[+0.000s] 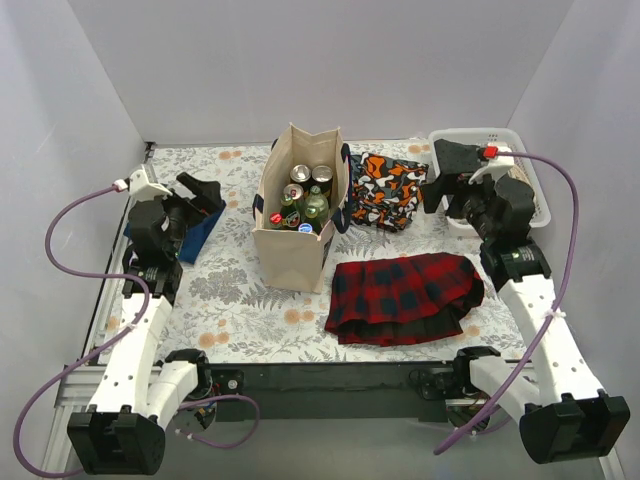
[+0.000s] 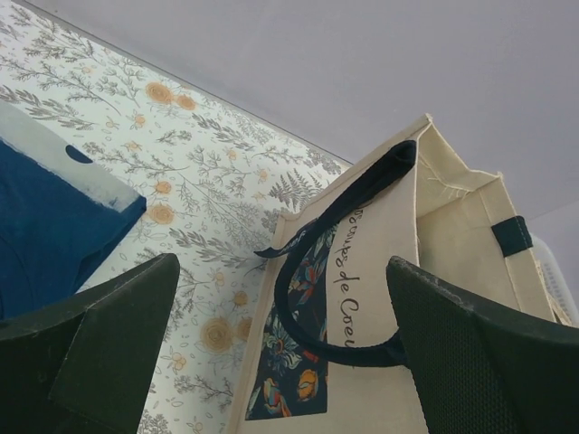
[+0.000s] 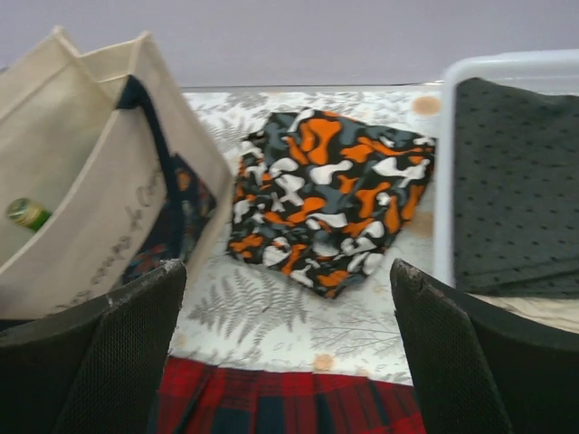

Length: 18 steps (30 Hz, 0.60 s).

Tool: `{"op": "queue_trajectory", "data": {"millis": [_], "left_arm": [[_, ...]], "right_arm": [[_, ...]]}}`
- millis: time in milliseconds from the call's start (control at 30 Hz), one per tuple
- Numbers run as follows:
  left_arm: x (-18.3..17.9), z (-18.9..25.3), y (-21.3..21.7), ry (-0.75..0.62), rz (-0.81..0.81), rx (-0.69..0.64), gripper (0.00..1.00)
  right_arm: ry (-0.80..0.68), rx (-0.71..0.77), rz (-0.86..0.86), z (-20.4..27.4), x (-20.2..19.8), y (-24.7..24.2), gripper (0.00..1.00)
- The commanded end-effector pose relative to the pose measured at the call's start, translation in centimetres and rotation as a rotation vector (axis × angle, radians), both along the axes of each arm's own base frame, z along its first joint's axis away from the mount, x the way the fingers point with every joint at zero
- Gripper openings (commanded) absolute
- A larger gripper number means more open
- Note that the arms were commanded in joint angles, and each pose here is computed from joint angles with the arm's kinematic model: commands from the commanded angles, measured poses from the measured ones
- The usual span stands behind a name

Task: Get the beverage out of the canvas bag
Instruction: Take out the drink from the canvas bag.

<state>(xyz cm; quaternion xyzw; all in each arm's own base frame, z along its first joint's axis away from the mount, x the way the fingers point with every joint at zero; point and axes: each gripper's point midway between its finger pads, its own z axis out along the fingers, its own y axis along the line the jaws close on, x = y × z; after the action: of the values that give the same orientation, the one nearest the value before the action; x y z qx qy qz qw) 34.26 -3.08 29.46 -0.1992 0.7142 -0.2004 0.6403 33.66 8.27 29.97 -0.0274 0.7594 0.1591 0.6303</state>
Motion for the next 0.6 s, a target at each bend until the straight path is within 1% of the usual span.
{"op": "queue_trajectory", "data": {"millis": [0, 33, 67, 100, 133, 167, 200, 233, 267, 300, 367, 433, 467, 500, 533, 567], "left_arm": [[-0.7, 4.4, 0.7, -0.063, 0.050, -0.036, 0.98], [-0.8, 4.4, 0.9, -0.045, 0.064, -0.048, 0.98], [-0.9, 5.3, 1.1, -0.053, 0.084, -0.068, 0.98], [-1.0, 6.5, 1.3, -0.065, 0.100, -0.094, 0.98], [-1.2, 6.4, 1.3, -0.042, 0.108, -0.119, 0.98], [-1.3, 6.5, 0.8, -0.030, 0.093, -0.161, 0.98], [-1.4, 6.7, 0.0, -0.027, 0.049, -0.165, 0.98], [-1.7, 7.3, -1.5, -0.031, -0.042, -0.162, 0.98], [-1.8, 7.3, -2.5, -0.028, -0.104, -0.148, 0.98], [-2.0, 7.5, -3.5, -0.038, -0.171, -0.126, 0.98], [-2.3, 7.2, -5.7, -0.019, -0.316, -0.104, 0.98], [-2.1, 5.9, -6.3, 0.029, -0.358, -0.104, 0.98], [-2.1, 5.7, -6.7, 0.038, -0.380, -0.110, 0.98], [-2.2, 5.4, -6.9, 0.054, -0.395, -0.112, 0.98], [-2.1, 5.2, -7.0, 0.062, -0.399, -0.119, 0.98], [-1.9, 4.7, -6.9, 0.079, -0.389, -0.128, 0.98]], "right_arm": [[0.160, 0.090, 0.205, 0.7, -2.6, 3.8, 0.98], [0.178, 0.126, 0.213, 1.8, -2.5, 4.2, 0.99], [0.259, 0.147, 0.260, 1.4, -3.6, 4.9, 0.98], [0.277, 0.141, 0.350, 2.0, -4.3, 6.0, 0.98], [0.279, 0.128, 0.432, 3.1, -4.0, 7.0, 0.98], [0.301, 0.160, 0.533, 3.6, -4.8, 8.3, 0.98], [0.305, 0.171, 0.530, 3.9, -4.3, 8.5, 0.98], [0.330, 0.201, 0.494, 4.0, -3.5, 8.4, 0.98], [0.316, 0.196, 0.411, 4.5, -2.2, 7.6, 0.98], [0.322, 0.204, 0.371, 4.7, -1.6, 7.2, 0.98], [0.369, 0.252, 0.251, 4.0, -0.4, 6.2, 0.98], [0.384, 0.282, 0.257, 3.8, -1.0, 6.5, 0.98], [0.410, 0.287, 0.249, 2.0, -1.2, 6.7, 0.98], [0.402, 0.293, 0.249, 1.5, -1.5, 6.6, 0.98], [0.364, 0.310, 0.241, 1.7, -2.3, 6.4, 0.98], [0.286, 0.322, 0.250, 2.4, -2.0, 6.4, 0.98]]}}
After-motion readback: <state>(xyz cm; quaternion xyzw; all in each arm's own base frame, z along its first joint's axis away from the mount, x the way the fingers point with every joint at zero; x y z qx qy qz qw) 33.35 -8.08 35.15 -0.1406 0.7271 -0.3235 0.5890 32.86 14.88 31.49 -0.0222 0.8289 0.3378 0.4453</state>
